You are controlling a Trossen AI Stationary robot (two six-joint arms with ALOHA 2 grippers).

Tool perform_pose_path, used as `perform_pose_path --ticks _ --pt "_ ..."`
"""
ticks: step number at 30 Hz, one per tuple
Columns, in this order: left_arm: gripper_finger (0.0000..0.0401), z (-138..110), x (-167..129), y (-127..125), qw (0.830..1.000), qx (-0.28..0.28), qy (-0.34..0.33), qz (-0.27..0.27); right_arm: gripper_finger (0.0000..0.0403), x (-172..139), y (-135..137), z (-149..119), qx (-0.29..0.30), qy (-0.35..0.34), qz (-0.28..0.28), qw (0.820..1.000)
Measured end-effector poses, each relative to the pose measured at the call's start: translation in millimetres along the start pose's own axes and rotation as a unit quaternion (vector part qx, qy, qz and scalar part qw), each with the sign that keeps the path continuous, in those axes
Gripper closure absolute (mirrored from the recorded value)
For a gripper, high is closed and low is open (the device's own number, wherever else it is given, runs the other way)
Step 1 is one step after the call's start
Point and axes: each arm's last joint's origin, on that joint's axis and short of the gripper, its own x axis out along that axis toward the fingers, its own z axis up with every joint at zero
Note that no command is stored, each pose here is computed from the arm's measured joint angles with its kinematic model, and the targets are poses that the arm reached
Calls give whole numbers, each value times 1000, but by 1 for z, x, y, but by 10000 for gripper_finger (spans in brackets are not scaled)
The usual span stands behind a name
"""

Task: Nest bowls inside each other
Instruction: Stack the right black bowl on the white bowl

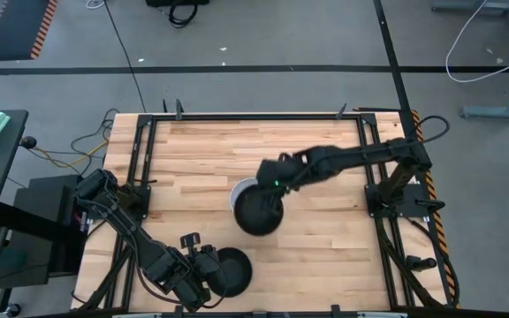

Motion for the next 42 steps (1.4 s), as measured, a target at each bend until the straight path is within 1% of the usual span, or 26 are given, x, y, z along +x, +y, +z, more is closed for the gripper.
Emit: perform_pose_path --ticks 4,8,13,15,18,24,28,32,37,42 --pt "338 0 0 0 1000 3 0 0 398 0 -22 13 24 -7 -4 1000" --pt "342 0 0 0 1000 5 0 0 398 4 -40 19 46 1 -14 999" --pt "348 0 0 0 1000 5 0 0 398 10 -49 23 56 8 -20 998" --pt "348 0 0 0 1000 5 0 0 398 16 -52 21 58 23 -25 998" --pt "345 0 0 0 1000 5 0 0 398 28 -51 22 58 39 -20 997" --pt "348 2 1 1 1000 2 6 -2 398 65 -56 20 49 91 -24 994" --pt "353 2 1 2 1000 8 7 -1 398 82 -60 13 52 144 -34 988" --pt "352 2 1 2 1000 10 7 -1 398 80 -62 8 55 170 -44 983" --pt "349 2 1 2 1000 10 7 -2 398 67 -56 6 46 162 -45 985" --pt "353 2 1 2 1000 9 7 -2 398 58 -49 5 45 156 -26 986"
